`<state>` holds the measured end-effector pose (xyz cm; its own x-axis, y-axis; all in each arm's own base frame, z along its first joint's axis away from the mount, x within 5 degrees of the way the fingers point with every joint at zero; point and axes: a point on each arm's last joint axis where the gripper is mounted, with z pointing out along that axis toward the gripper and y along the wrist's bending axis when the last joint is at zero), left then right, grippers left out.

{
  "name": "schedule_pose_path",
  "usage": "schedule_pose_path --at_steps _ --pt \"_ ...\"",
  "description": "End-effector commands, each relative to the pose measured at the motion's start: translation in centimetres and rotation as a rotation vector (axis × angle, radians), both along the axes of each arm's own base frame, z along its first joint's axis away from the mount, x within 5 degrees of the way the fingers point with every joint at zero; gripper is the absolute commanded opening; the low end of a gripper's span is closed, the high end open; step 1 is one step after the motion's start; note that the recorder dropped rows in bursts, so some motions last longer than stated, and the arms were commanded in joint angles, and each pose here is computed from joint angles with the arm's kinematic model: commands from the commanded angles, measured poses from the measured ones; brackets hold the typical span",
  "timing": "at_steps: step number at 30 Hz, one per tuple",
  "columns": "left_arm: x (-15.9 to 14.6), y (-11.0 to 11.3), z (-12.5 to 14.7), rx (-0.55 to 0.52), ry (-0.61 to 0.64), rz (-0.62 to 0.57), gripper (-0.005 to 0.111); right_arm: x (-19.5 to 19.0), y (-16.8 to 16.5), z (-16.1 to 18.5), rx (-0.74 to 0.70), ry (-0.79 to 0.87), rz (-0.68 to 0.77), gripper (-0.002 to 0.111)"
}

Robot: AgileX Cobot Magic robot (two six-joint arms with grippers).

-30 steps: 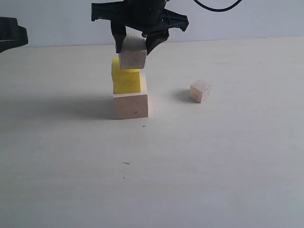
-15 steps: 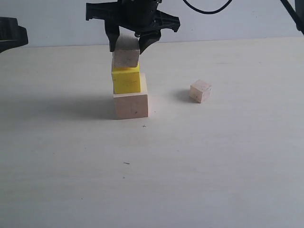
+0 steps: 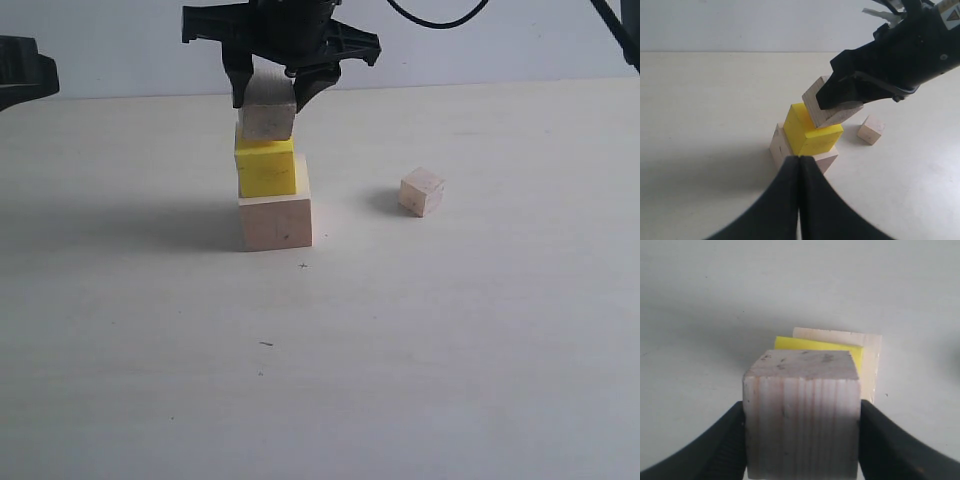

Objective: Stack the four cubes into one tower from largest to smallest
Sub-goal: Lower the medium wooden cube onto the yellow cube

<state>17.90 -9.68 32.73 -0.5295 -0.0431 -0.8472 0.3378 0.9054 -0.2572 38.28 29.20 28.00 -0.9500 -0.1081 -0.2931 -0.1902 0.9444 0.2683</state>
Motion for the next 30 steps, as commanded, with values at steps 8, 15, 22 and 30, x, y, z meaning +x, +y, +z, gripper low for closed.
schedule_pose_path --at_steps 8,15,22,30 --pt "-0.19 -0.03 -0.14 -0.003 0.007 -0.004 0.000 0.01 0.07 0.33 0.004 -0.018 0.005 0.000" --pt "-0.19 -0.03 -0.14 -0.003 0.007 -0.004 0.000 -0.05 0.15 0.34 0.013 -0.011 0.006 0.007" --pt "-0.19 -0.03 -0.15 -0.002 0.008 -0.004 0.000 -0.03 0.13 0.34 0.010 -0.014 0.006 0.044" --pt "-0.19 -0.03 -0.15 -0.002 0.008 -0.004 0.000 0.00 0.08 0.33 0.002 -0.021 0.014 0.057"
